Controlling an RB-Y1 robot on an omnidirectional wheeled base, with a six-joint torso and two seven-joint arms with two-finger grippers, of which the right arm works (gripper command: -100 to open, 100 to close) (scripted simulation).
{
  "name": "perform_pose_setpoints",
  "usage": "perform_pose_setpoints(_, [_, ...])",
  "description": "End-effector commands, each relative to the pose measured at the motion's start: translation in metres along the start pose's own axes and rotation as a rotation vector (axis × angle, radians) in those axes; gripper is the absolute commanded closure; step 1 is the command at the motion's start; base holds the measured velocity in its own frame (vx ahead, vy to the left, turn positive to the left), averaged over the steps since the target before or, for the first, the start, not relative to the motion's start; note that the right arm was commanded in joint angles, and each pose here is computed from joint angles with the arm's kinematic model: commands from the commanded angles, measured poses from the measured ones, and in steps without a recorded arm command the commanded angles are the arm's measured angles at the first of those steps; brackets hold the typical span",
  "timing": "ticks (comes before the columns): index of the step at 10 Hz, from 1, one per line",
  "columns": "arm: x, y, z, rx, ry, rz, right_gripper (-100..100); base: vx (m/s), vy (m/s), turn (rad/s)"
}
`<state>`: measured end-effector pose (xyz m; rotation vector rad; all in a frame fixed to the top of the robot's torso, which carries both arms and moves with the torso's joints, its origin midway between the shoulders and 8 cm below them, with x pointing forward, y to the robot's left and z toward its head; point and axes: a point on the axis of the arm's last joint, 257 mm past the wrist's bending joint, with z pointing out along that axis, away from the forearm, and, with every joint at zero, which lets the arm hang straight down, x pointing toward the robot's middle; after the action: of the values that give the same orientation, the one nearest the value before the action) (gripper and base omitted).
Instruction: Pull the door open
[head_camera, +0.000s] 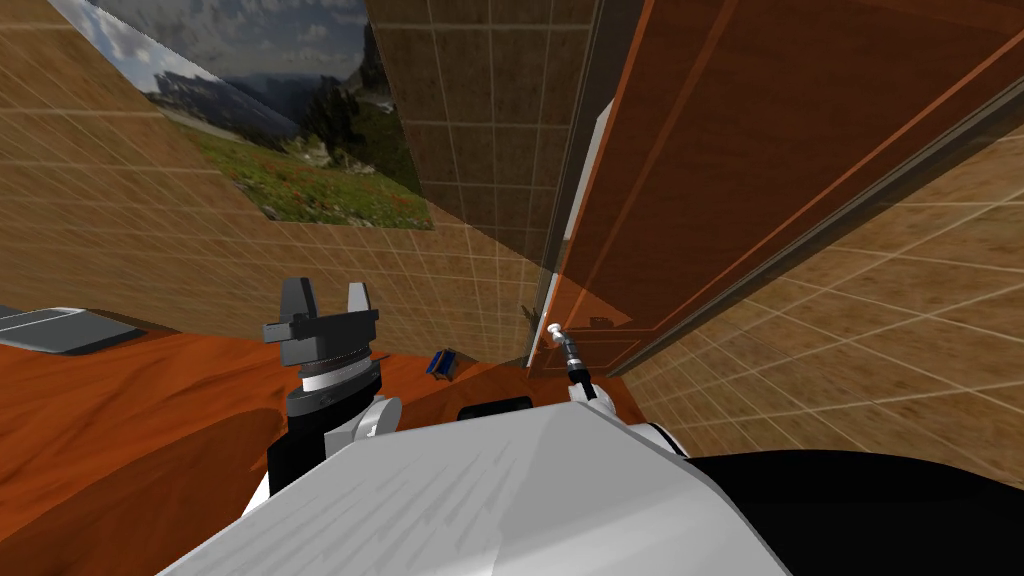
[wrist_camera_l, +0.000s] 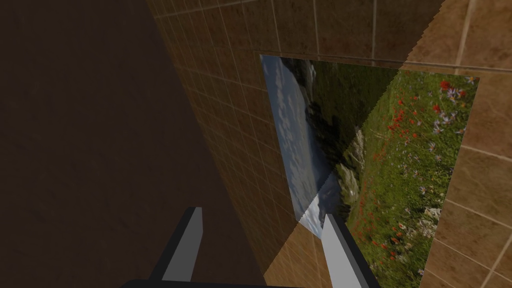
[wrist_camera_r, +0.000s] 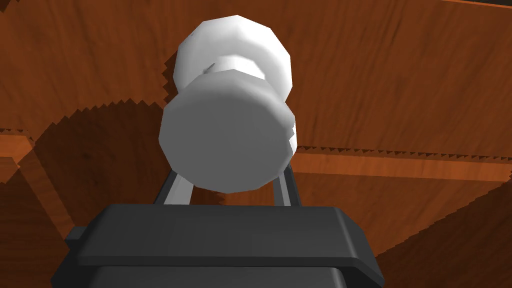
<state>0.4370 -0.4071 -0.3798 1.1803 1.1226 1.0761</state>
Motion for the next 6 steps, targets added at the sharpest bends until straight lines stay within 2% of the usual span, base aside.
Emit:
perform_pose_setpoints(1, [0.0162,0.0035,0.0026,-0.013,0.015,0.077,100,-0.062,-0.030,0.066])
perform_pose_setpoints(2, [0.0162,0.0035,0.0026,-0.013,0.015,0.085,100,-0.050,-0.020,0.048])
perform_pose_setpoints(3, [0.0143,-0.0043,-0.0019,0.007,0.010,0.083,100,-0.013,-0.001,-0.005])
perform_pose_setpoints(4, [0.0162,0.0035,0.0026,-0.013,0.015,0.085,100,-0.006,0.009,-0.020])
perform_pose_setpoints(6, [0.0154,0.0033,0.0042,-0.012,0.002,0.175,100,-0.054,-0.023,0.087])
